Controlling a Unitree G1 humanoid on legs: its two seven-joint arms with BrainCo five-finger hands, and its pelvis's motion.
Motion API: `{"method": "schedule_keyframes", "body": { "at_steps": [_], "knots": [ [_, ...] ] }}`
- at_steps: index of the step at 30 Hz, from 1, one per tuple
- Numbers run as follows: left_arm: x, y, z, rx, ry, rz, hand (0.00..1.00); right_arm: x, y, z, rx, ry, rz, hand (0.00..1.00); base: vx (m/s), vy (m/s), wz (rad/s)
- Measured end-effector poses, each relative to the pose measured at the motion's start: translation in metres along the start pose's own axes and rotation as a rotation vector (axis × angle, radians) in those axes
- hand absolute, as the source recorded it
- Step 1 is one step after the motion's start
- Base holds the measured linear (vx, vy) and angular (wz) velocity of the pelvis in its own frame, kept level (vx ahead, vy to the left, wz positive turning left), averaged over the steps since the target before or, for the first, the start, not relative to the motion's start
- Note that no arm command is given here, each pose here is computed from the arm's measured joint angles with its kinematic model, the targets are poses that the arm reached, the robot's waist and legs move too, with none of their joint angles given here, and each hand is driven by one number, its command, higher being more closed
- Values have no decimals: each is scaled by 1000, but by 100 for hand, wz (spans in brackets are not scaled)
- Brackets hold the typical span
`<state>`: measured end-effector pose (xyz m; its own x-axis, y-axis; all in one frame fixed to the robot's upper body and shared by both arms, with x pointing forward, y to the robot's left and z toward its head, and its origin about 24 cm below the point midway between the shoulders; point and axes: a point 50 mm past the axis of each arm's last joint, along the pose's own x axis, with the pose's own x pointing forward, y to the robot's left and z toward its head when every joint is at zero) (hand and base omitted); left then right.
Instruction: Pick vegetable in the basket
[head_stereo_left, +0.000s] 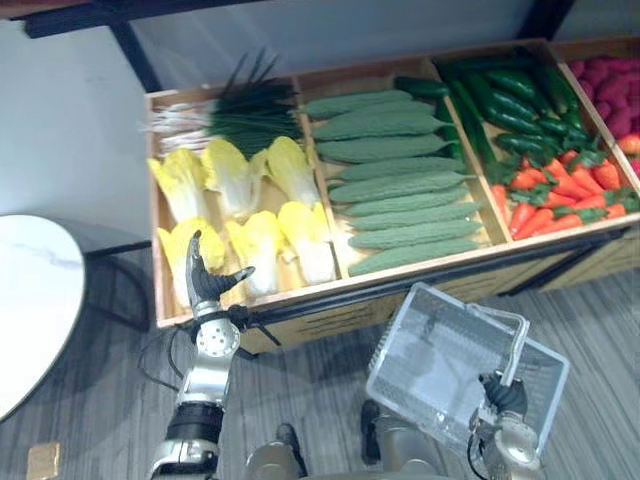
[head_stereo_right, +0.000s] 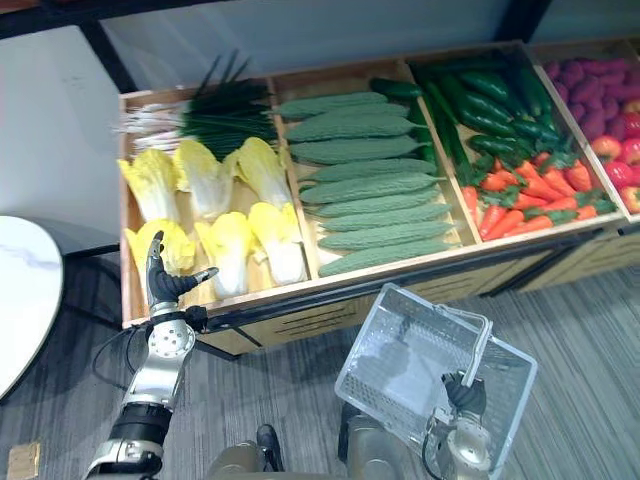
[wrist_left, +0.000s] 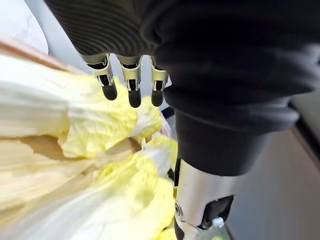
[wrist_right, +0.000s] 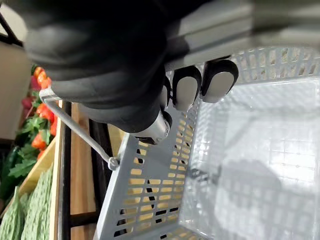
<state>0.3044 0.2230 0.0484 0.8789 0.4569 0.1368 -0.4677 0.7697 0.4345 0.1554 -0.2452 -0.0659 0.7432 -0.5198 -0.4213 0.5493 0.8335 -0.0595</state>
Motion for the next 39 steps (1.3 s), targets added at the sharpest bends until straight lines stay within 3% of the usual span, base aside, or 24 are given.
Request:
{"method": "schedule_keyframes", "body": {
  "at_steps": [10, 11, 26, 32, 39],
  "knots": [
    [37, -2, 17, 139, 25, 74, 0, -5, 5, 13, -9, -82, 44, 100, -29, -16, -10],
    [38, -2, 18, 158, 15, 71, 100, -5, 6, 14, -8, -87, 48, 100, -15, -5, -4],
    [49, 3, 28, 208, -37, 89, 100, -4, 12, 20, 16, -116, 70, 100, 1, 0, 0],
    [31, 14, 28, 133, -80, 131, 100, 2, 17, 17, 22, -98, 70, 100, 15, 0, 2],
    [-18, 13, 40, -88, -158, 147, 100, 11, 11, 19, 36, -90, 21, 100, 31, 13, 2]
  ]
}}
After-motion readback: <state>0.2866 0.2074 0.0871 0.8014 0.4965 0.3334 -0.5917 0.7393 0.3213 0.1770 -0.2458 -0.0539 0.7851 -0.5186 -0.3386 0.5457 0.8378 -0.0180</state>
